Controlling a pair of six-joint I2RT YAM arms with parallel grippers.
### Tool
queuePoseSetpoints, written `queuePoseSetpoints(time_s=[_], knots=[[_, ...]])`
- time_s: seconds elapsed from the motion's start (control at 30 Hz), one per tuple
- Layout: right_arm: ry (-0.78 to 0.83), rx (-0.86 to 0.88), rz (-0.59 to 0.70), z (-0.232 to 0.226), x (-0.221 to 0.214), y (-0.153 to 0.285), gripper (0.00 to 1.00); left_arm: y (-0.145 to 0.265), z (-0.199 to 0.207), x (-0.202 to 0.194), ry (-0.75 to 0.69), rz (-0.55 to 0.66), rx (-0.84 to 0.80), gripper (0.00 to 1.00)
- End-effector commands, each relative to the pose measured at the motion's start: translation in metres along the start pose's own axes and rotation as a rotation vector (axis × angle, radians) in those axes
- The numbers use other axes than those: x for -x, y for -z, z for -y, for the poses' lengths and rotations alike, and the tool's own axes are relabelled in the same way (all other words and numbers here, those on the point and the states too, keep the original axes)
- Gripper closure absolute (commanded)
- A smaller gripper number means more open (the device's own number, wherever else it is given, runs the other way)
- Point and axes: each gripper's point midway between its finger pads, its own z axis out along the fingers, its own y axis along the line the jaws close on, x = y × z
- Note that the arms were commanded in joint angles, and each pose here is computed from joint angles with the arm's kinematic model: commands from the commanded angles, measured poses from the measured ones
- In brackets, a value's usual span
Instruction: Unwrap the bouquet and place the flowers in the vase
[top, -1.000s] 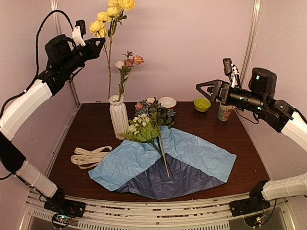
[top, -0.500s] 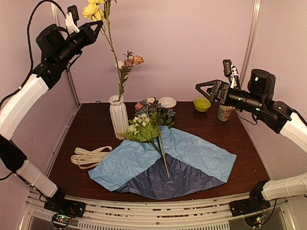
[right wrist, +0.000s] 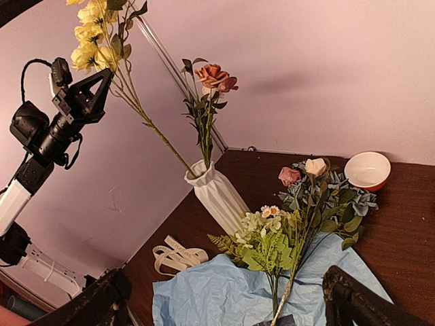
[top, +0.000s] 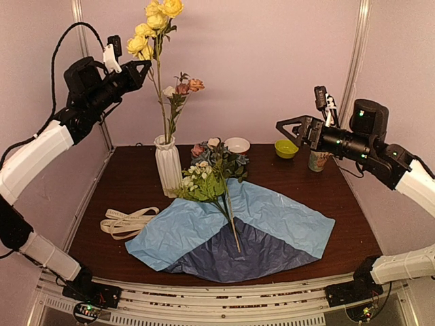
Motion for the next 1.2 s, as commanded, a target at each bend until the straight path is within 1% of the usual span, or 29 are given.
queuePoseSetpoints(time_s=[0.0,0.23,0.27,0.3,0.37,0.4,0.5,0.6,0.73,0.87,1.0,1.1,1.17], knots=[[0.027,-0.002,-0.014,0.000,-0.001,-0.004,0.01,0.011,0.006,0.017,-0.003,0.083,-0.016,1.00],[0.043,0.005,-0.023,-0.001,0.001,-0.008,0.01,0.009,0.000,0.004,-0.023,0.069,-0.001,1.00],[0.045,0.006,-0.023,-0.002,0.001,-0.009,0.01,0.009,-0.003,0.001,-0.021,0.063,0.012,0.83],[0.045,0.005,-0.025,-0.001,0.001,-0.009,0.01,0.009,-0.008,-0.003,-0.017,0.053,0.036,0.63],[0.046,0.004,-0.029,-0.001,0.000,-0.011,0.01,0.010,-0.019,-0.012,0.008,0.030,0.094,0.07],[0.048,0.004,-0.030,-0.001,0.000,-0.011,0.00,0.011,-0.025,-0.017,0.023,0.013,0.120,0.02],[0.051,0.002,-0.036,0.000,-0.002,-0.012,0.00,0.017,-0.032,-0.030,0.049,-0.023,0.154,0.01],[0.051,0.001,-0.041,0.001,-0.003,-0.013,0.00,0.028,-0.037,-0.035,0.068,-0.033,0.186,0.02],[0.043,-0.001,-0.060,0.003,-0.006,-0.019,0.00,0.043,-0.041,-0.028,0.075,-0.030,0.228,0.02],[0.018,-0.028,-0.115,0.012,-0.018,-0.029,0.01,0.056,-0.042,-0.022,0.075,-0.060,0.264,0.01],[-0.040,-0.127,-0.244,0.034,-0.054,-0.048,0.03,0.070,-0.034,-0.032,0.085,-0.174,0.249,0.02],[-0.068,-0.200,-0.365,0.047,-0.092,-0.063,0.04,0.084,-0.017,-0.056,0.143,-0.299,0.167,0.03],[-0.042,-0.227,-0.453,0.048,-0.119,-0.074,0.05,0.097,-0.009,-0.076,0.184,-0.376,0.143,0.05]])
